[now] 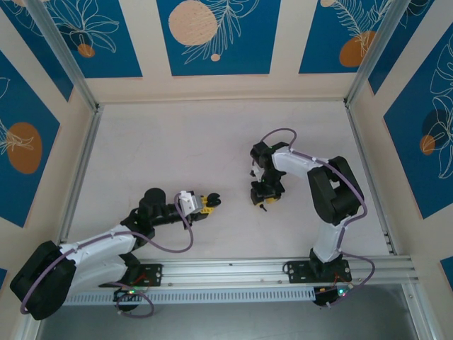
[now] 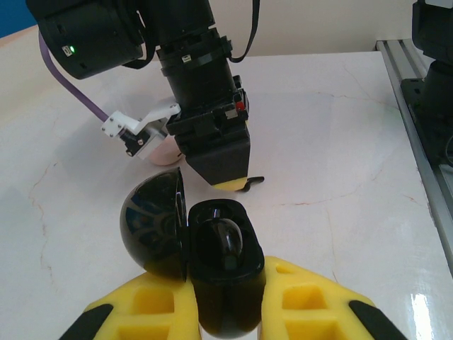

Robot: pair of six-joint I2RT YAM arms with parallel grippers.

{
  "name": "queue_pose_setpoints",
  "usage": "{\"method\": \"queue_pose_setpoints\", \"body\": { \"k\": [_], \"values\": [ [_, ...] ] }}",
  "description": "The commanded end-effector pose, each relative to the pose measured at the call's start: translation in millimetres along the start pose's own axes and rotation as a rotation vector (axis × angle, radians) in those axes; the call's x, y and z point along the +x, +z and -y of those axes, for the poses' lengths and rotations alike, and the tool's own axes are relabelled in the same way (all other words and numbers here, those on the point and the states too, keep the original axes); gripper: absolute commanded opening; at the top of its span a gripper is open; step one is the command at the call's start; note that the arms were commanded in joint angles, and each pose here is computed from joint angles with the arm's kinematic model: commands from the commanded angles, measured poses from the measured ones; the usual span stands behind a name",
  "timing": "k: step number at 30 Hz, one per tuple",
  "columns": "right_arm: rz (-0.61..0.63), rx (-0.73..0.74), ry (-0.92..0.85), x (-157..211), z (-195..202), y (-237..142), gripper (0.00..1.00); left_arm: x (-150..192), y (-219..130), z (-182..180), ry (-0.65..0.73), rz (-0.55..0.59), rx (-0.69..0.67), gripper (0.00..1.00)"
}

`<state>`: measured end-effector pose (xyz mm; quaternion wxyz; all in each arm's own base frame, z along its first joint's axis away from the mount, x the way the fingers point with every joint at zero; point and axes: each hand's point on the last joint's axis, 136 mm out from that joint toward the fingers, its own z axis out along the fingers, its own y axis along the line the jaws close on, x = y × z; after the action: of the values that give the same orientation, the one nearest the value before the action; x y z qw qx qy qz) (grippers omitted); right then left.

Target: Insert wireless bluetooth earbuds into charging case

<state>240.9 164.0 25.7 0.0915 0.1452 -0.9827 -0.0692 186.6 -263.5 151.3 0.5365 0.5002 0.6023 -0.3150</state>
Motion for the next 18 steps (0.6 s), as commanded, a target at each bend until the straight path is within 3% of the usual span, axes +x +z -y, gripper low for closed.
{"method": "queue_pose_setpoints", "body": {
  "k": [1, 18],
  "values": [
    [-0.034, 0.002, -0.018, 3.1, -2.5, 1.5, 0.43, -9.7, 0.5, 0.3, 0.042, 0.021, 0.0, 0.06],
    [0.013, 0.074, 0.073, 3.2, 16.6, -11.8, 0.39, -11.9, -0.3, 0.2, 0.039, 0.027, -0.002, 0.06]
  ]
}}
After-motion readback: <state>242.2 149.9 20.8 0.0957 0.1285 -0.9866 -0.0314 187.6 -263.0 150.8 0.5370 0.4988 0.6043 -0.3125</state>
